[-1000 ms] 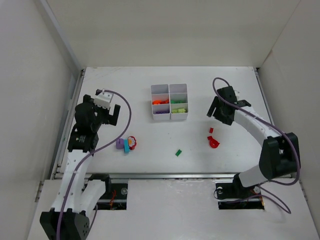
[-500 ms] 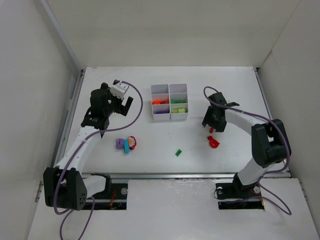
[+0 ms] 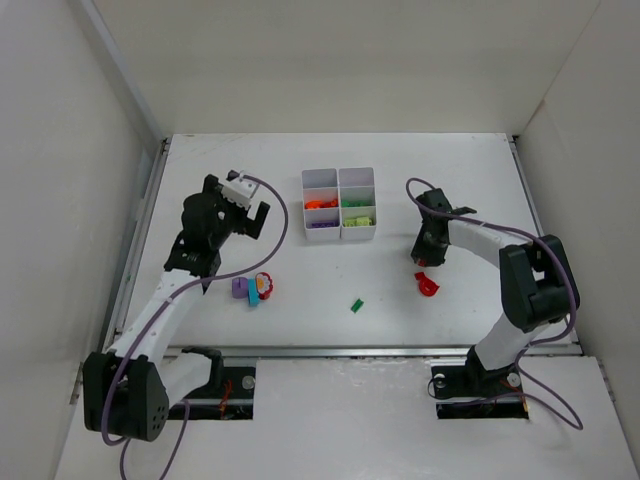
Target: Sort the legos into containers by color
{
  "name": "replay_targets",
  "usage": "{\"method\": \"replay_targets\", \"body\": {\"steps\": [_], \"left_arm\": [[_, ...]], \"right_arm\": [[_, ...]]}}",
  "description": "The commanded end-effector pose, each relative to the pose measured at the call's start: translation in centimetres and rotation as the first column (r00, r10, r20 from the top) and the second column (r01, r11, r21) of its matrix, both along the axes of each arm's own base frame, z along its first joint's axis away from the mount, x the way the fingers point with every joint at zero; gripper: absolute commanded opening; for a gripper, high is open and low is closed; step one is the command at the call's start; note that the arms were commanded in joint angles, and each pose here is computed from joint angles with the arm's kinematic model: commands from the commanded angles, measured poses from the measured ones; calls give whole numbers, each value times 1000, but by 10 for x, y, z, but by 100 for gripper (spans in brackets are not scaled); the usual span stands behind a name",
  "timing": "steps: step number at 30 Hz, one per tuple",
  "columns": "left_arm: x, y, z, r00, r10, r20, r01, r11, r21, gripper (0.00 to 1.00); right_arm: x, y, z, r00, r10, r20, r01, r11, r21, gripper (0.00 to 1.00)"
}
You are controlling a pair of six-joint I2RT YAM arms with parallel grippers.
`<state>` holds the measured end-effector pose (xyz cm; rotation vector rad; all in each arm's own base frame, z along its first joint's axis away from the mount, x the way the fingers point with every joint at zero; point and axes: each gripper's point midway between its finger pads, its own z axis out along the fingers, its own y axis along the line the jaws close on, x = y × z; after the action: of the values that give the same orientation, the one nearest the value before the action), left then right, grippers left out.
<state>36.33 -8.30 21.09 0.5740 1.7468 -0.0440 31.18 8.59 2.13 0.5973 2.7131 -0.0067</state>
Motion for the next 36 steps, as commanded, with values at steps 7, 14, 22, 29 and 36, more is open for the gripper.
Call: {"method": "replay_targets", "body": {"steps": [7,14,22,29,36], "left_arm": [[-10,-6,21,996,6,91,-2,999,-51,100],[-14,-5,27,994,10,113,-2,998,-67,100],[-23,-9,28,995,-8,97,15,997,-74,100],[-32,-6,20,999,5,50,-1,997,-80,100],[-41,-1,25,998,28,51,-23,996,-87,100]], "right_arm": [[1,-4,4,1000,2,30,-1,1000,-29,11],[11,0,37,993,80,86,-68,989,-132,0],[67,94,160,849,394,351,-301,908,-292,0],[113,148,174,774,483,409,-413,875,-252,0],[125,161,176,768,489,413,-429,872,-235,0]]}}
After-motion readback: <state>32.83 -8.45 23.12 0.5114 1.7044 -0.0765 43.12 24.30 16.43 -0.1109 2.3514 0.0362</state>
